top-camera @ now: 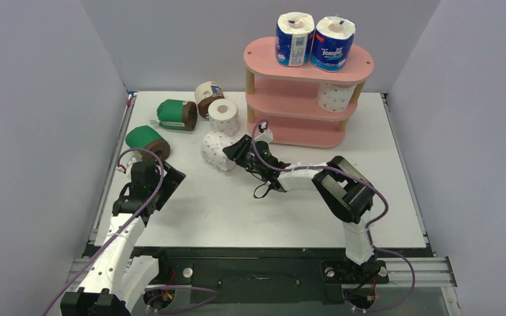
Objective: Place and organize the paper towels onto the shelf
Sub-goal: Adjust the paper towel at the center of the board.
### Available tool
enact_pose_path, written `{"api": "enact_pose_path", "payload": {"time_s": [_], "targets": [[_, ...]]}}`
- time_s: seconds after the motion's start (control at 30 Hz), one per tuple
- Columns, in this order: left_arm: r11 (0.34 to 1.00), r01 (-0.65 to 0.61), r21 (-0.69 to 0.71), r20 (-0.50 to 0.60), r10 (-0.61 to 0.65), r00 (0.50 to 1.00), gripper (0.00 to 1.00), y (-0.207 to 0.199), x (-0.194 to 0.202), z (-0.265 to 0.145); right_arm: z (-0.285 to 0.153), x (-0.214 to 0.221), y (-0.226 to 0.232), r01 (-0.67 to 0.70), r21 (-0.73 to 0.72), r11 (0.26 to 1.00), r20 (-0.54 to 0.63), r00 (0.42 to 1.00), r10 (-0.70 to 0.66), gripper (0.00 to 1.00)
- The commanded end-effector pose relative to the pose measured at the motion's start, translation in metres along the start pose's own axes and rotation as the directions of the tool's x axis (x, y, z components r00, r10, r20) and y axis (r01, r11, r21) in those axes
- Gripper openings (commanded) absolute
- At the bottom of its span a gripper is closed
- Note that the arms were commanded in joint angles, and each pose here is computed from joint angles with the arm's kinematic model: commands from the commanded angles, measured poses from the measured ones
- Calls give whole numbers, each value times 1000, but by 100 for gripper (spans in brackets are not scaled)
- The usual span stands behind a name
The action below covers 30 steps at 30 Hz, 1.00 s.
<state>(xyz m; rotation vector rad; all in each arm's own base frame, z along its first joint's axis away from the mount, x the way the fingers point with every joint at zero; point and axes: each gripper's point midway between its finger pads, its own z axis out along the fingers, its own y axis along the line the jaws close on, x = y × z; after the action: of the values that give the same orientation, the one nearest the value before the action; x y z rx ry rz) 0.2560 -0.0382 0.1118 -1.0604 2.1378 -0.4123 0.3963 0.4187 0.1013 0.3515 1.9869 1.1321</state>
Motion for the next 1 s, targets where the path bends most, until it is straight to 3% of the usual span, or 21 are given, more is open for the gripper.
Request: {"api": "enact_pose_path", "payload": {"time_s": [0.0, 0.2, 0.33, 0.43, 0.57, 0.77, 0.97], "targets": [[999, -13, 47, 8, 13, 1000, 100, -10, -4, -8, -52, -50, 42, 140, -35, 990, 106, 985, -136, 22], [996, 4, 85, -1, -3, 1000, 100, -17, -2, -7, -123, -57, 21, 387, 103, 916, 14, 921, -390, 21], [976, -12, 218, -66, 27, 997, 100, -39, 11, -7, -178, -53, -8, 606, 225, 763, -143, 796, -589, 22], [940, 3, 341, -120, 41, 992, 100, -59, 22, -10, -216, -61, -9, 721, 284, 632, -177, 688, -704, 22], [922, 1, 387, -147, 61, 987, 100, -70, 31, -8, -249, -63, -17, 821, 328, 467, -285, 558, -779, 23], [904, -134, 407, -152, 212, 965, 100, -90, 54, -4, -268, -61, -20, 911, 331, 248, -428, 379, -821, 23], [891, -192, 412, -198, 293, 935, 100, -103, 76, 1, -260, -55, -16, 931, 298, 212, -451, 333, -828, 23]]}}
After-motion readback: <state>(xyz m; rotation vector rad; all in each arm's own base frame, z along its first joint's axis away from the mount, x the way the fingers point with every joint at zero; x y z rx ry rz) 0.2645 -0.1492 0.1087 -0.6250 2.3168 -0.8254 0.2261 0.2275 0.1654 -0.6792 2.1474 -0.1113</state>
